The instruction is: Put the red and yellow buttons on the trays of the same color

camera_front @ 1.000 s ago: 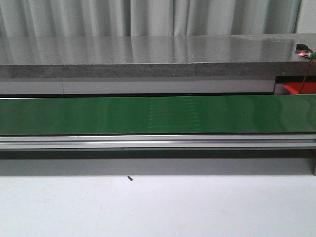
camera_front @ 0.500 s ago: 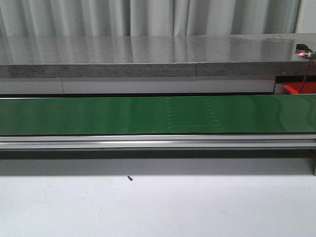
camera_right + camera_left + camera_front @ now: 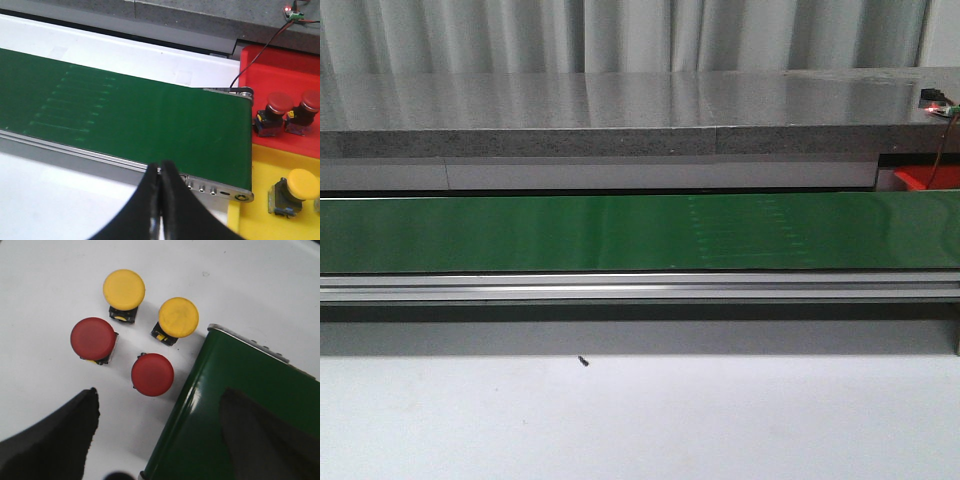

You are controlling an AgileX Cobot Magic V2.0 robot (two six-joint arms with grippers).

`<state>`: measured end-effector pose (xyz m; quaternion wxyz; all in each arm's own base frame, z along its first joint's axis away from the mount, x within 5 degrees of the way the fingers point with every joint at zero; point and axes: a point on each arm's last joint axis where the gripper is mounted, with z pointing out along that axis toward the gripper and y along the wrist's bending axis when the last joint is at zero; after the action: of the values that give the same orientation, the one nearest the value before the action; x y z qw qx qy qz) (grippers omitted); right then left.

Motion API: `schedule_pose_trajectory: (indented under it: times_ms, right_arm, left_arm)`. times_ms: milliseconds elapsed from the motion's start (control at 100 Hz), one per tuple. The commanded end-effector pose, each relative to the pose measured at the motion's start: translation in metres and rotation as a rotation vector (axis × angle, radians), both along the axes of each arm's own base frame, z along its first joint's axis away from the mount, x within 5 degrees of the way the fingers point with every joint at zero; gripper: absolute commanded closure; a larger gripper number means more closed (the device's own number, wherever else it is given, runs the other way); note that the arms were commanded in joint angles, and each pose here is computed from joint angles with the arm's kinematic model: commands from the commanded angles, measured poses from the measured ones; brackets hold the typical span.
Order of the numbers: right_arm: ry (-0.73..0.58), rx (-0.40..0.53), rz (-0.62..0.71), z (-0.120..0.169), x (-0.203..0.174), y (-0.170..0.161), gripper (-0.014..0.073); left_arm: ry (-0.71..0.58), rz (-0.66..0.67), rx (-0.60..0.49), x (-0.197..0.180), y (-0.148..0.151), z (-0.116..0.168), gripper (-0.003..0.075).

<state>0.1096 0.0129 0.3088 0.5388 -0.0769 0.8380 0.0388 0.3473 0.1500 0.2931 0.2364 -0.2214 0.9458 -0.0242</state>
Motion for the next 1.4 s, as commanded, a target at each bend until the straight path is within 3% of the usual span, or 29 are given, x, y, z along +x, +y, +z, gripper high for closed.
schedule_pose_trajectory:
  times_ms: [0,470,1050,1390]
  right_arm:
    - [-0.083,0.007,-0.016,0.013,0.001,-0.001,0.0663]
    - [-0.083,0.007,-0.016,0.013,0.001,-0.001,0.0663]
    - [-0.083,0.007,-0.016,0.013,0.001,-0.001,0.0663]
    - [-0.083,0.007,-0.016,0.013,0.001,-0.001,0.0663]
  left_arm:
    - [-0.07,0.019,0.003,0.006,0.002,0.014,0.0218]
    - [0.034,0.034,-0.071,0.026,0.01,-0.038,0.0218]
    - [0.012,0.078,-0.082,0.03,0.012,-0.042,0.0218]
    - [0.045,0.085,-0.11,0.035,0.013,-0.059,0.0218]
